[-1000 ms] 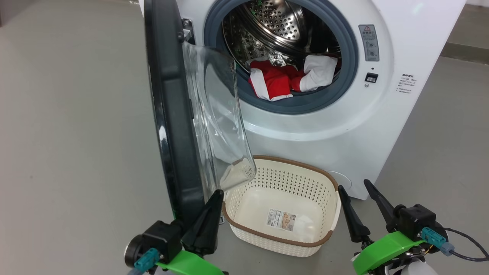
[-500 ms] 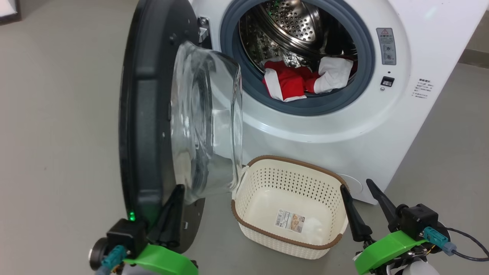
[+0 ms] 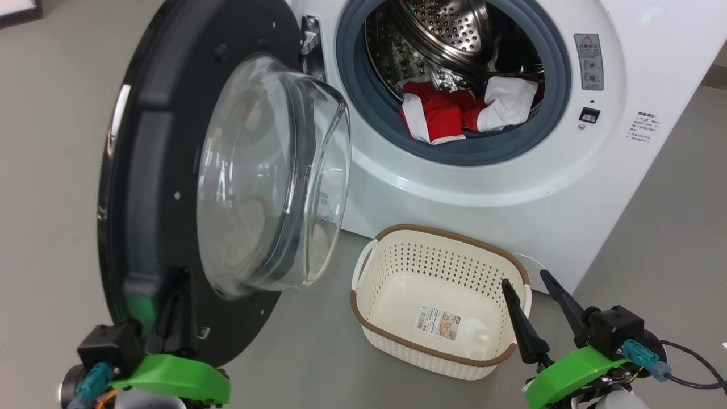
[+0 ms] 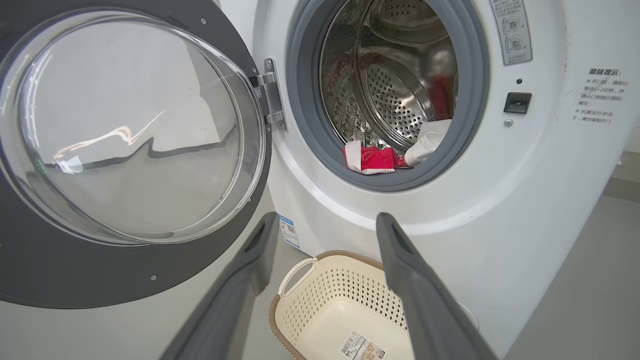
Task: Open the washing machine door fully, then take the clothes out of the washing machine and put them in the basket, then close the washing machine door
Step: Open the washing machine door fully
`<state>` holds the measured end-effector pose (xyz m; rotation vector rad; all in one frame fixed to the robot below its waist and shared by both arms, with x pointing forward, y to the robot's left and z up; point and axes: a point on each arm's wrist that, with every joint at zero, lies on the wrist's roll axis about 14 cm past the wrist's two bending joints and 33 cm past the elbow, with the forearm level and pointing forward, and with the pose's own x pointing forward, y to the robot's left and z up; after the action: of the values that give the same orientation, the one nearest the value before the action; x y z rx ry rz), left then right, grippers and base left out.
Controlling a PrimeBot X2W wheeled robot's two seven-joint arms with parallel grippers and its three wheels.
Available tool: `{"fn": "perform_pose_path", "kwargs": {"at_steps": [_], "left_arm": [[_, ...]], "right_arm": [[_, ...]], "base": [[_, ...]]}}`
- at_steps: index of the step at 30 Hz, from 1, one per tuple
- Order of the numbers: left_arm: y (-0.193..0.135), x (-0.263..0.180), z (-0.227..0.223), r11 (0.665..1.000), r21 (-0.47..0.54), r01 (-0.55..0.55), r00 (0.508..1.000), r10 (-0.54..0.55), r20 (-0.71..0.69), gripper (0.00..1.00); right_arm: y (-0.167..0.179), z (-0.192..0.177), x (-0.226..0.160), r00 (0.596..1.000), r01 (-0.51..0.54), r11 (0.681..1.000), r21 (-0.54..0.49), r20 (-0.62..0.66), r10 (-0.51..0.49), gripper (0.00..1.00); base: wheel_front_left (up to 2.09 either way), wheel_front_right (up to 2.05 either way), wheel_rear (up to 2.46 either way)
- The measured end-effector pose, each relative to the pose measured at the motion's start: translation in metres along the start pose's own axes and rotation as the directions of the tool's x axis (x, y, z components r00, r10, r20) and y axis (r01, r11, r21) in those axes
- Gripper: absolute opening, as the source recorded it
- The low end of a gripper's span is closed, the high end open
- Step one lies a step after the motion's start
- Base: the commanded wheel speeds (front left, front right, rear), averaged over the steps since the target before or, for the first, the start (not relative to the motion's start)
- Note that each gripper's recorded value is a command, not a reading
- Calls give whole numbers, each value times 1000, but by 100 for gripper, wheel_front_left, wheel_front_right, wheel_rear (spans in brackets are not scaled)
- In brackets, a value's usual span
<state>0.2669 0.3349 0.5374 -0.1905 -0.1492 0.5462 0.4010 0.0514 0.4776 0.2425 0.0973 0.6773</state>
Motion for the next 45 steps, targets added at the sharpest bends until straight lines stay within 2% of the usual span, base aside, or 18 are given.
{"fn": "perform_pose_path", "kwargs": {"at_steps": [10,19,25,45], "left_arm": [[39,8,0,994,25,-102,995,102,-3,0],[63,21,3,981,-18,-191,982,191,6,0],[82,32,2,972,-13,-233,973,233,-2,0],[113,56,16,959,-3,-283,959,283,19,0]], "right_arm": [[-2,-7,1,1000,0,1000,-10,-19,0,100],[-7,-15,1,999,6,1000,-21,-39,-7,100],[-10,-20,2,999,12,1000,-9,-48,-12,100],[-9,-21,4,999,4,1000,2,-49,-4,100]], "base": [[0,0,0],[0,0,0],[0,0,0],[0,0,0]]}}
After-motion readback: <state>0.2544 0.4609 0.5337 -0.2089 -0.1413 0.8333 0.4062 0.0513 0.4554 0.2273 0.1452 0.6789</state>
